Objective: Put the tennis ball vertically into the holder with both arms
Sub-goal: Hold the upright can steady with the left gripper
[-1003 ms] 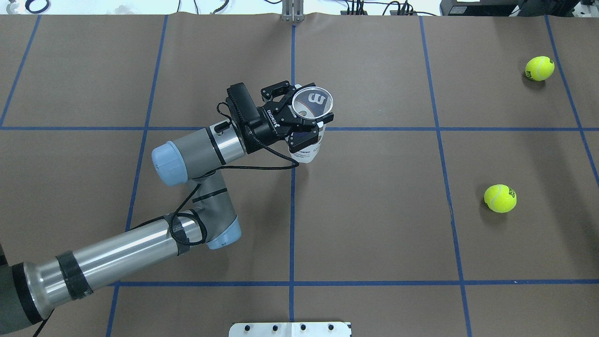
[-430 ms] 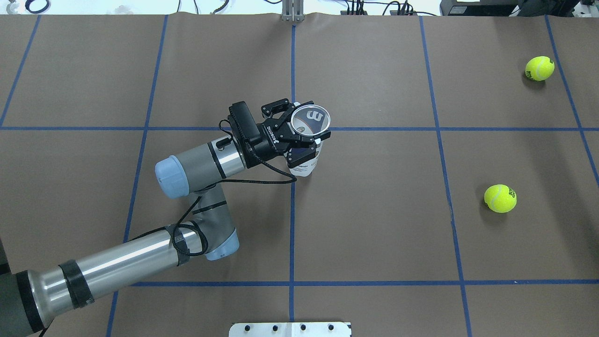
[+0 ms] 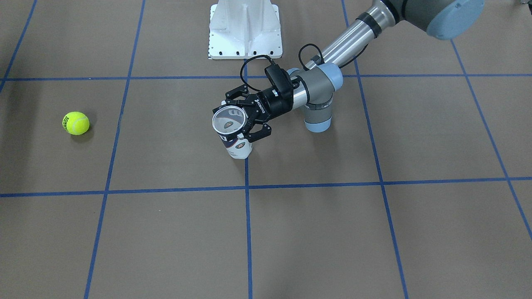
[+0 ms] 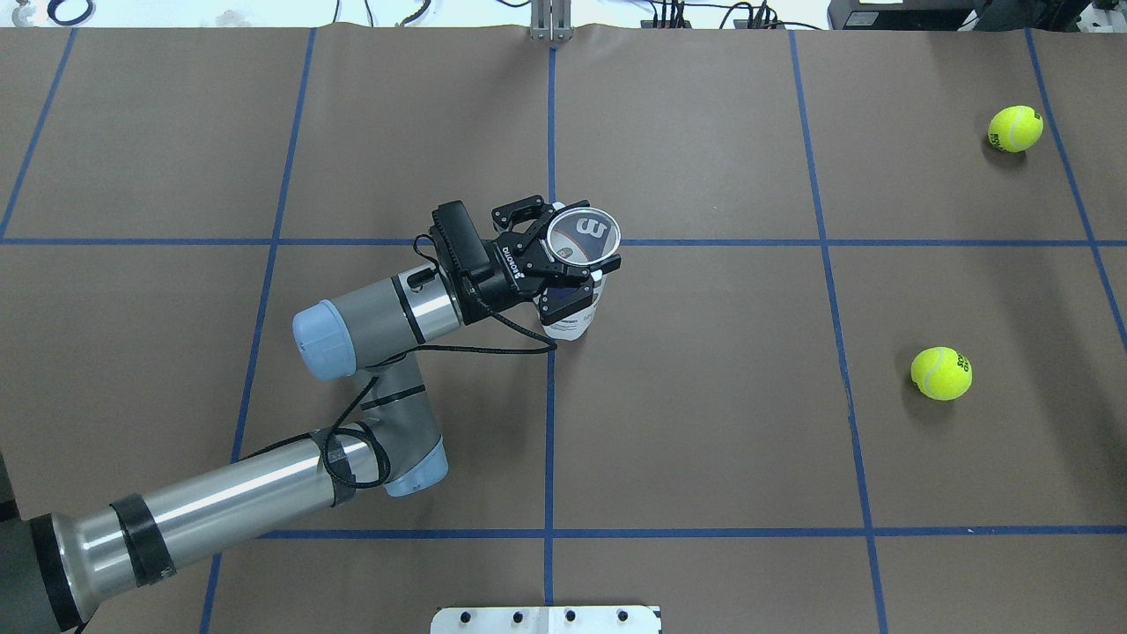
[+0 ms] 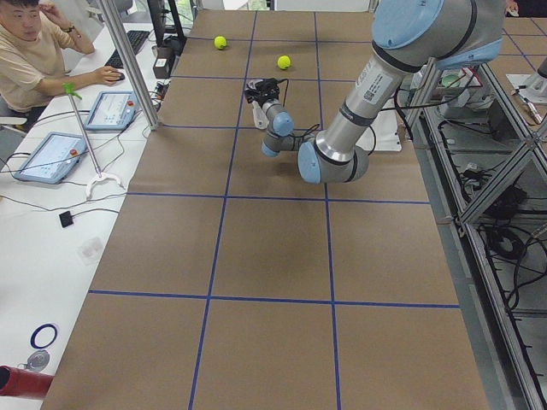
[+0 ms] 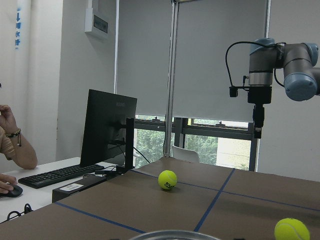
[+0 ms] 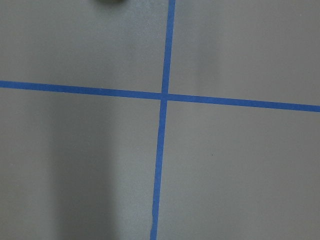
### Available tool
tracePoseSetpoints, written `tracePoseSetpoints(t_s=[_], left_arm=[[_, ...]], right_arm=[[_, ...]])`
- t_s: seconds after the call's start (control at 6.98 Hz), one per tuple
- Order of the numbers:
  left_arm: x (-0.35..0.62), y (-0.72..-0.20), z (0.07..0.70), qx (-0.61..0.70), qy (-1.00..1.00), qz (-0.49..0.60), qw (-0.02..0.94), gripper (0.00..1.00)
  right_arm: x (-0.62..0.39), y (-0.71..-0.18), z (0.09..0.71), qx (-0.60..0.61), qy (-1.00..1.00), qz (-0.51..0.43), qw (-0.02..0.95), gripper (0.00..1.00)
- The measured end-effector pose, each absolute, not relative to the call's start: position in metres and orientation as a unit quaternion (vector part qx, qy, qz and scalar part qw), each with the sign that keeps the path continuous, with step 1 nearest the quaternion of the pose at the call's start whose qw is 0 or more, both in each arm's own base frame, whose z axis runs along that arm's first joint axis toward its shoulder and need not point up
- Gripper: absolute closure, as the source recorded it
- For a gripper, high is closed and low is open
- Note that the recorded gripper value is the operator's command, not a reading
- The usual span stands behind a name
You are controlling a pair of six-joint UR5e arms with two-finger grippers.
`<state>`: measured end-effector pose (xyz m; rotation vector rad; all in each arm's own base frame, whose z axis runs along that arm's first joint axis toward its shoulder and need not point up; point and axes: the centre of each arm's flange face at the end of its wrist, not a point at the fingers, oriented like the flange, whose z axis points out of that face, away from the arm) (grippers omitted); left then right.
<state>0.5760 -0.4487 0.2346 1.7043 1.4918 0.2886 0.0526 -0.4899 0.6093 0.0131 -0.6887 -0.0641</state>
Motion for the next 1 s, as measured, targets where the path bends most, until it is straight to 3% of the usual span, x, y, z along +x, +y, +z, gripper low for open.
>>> tracePoseSetpoints(t_s=[0.57, 1.0], left_arm=[[0.572, -0.446, 0.248, 0.677, 0.592, 0.117, 0.422, 0.09], [0.563, -0.442, 0.244, 0.679, 0.597, 0.112, 0.413, 0.05]], right_arm=[[0.053, -0.490, 0.607, 0.009, -0.338, -0.032, 0.941, 0.00], [0.053, -0.490, 0.606, 0.010, -0.338, -0.032, 0.941, 0.00]])
